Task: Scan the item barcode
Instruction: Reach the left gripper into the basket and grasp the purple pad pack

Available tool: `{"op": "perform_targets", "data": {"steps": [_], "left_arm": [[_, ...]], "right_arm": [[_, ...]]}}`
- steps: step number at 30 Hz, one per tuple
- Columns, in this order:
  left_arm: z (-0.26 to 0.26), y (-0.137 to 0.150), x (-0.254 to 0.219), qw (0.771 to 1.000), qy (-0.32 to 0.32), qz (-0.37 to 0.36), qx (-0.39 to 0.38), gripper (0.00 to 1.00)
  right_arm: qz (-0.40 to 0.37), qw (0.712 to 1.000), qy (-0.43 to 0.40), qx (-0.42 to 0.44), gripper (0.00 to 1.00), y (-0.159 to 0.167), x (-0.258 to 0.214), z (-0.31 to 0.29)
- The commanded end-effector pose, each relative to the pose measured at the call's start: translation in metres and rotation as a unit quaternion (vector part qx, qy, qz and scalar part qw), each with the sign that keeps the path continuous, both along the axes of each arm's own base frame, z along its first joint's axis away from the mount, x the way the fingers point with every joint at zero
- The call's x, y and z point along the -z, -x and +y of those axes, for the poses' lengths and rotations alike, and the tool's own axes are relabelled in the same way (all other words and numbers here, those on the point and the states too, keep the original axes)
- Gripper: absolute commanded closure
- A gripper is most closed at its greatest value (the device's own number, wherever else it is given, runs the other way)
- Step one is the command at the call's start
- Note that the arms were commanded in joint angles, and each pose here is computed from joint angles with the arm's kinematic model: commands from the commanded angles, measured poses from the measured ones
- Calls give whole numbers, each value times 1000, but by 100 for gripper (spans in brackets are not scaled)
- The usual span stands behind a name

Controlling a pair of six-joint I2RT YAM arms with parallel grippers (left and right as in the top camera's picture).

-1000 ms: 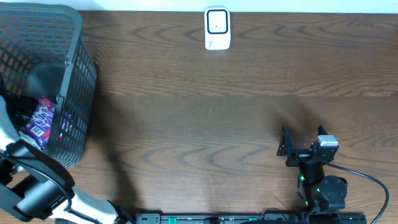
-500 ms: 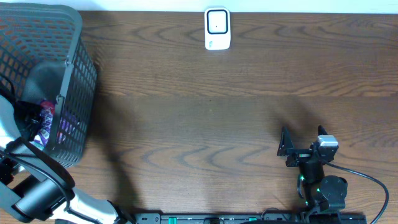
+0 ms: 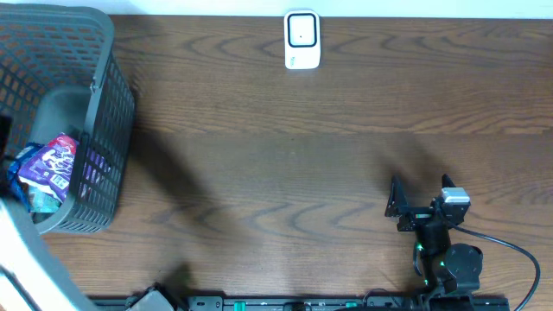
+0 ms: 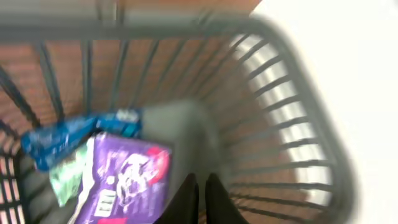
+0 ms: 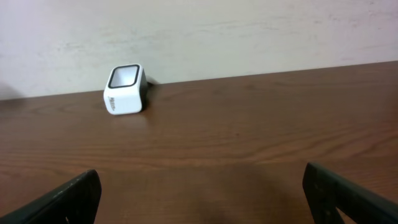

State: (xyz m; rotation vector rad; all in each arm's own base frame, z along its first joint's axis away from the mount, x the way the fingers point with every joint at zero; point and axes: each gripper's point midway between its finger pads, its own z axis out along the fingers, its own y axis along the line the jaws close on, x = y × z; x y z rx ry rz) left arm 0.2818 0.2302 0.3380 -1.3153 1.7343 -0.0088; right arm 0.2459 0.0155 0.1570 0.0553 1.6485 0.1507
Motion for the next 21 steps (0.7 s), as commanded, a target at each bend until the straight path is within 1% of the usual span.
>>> {"op": "perform_targets", "data": {"steps": [1,2,3,4,5,6,9,14,18,21], "left_arm": [[-10,30,-35,998,-52,-17,-23,83],[-6,42,-28,997,-54,6,-48,47],[-3,44,-21,997,-50,22,-58,36],[1,43,-11,996,-43,38,-63,21],[5,40,-1,996,-34,50,-63,14],[9,35,12,996,-23,65,-62,12],[20,22,58,990,24,125,-57,11],[35,3,140,970,99,217,-45,11],[32,2,202,943,165,288,-33,11],[30,4,238,924,197,327,-30,10]], "right_arm": [[-1,1000,5,1,1,0,0,-1],[-1,1000,5,1,1,0,0,-1],[-1,1000,5,1,1,0,0,-1],[-1,1000,5,1,1,0,0,-1],[-1,1000,5,0,1,0,0,-1],[-1,1000,5,1,1,0,0,-1],[-1,1000,5,1,1,0,0,-1],[-1,1000,5,1,1,0,0,-1],[-1,1000,5,1,1,0,0,-1],[-1,1000,5,1,1,0,0,-1]]}}
